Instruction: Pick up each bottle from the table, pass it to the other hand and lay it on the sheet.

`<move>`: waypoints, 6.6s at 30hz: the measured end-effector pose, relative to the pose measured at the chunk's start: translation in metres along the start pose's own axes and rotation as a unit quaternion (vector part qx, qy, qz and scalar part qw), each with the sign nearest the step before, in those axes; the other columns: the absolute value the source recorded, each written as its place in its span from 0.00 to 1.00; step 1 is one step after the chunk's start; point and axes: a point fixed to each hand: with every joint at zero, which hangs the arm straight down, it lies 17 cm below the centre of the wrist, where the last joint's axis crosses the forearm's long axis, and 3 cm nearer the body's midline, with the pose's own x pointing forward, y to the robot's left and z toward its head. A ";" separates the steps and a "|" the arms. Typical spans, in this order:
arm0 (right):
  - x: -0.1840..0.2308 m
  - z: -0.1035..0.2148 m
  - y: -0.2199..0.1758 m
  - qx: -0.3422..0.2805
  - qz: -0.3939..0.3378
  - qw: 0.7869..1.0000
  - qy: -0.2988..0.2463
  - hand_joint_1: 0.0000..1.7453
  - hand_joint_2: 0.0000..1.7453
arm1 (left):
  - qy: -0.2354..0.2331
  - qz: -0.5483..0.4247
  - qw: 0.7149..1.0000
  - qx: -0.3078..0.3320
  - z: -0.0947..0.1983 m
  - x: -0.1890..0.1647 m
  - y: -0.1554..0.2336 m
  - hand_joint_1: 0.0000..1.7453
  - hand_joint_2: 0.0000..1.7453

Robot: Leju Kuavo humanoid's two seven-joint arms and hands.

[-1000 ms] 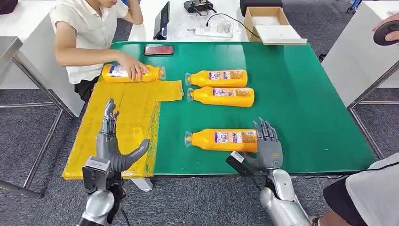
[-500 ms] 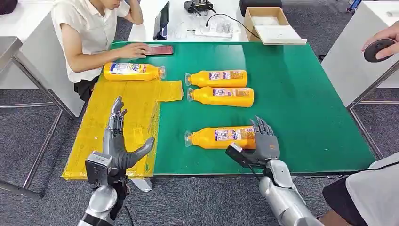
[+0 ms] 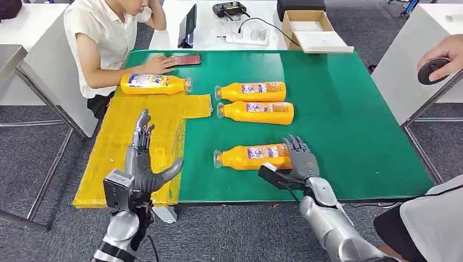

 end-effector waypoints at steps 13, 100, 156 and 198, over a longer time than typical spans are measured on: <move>0.016 -0.005 0.008 0.049 -0.024 0.998 -0.037 1.00 1.00 | 0.000 0.013 1.000 -0.017 -0.004 0.000 -0.012 0.00 1.00; 0.248 0.122 -0.033 -0.147 -0.365 0.864 -0.313 1.00 1.00 | 0.164 0.287 0.936 -0.125 0.067 -0.046 -0.095 0.00 1.00; 0.230 0.133 0.036 -0.120 -0.376 0.887 -0.237 0.00 0.00 | -0.054 -0.392 0.917 0.048 -0.018 -0.039 0.067 1.00 1.00; 0.207 0.131 0.012 -0.155 -0.423 0.868 -0.211 0.00 0.00 | 0.236 -0.497 0.802 -0.233 0.005 -0.231 0.107 0.00 1.00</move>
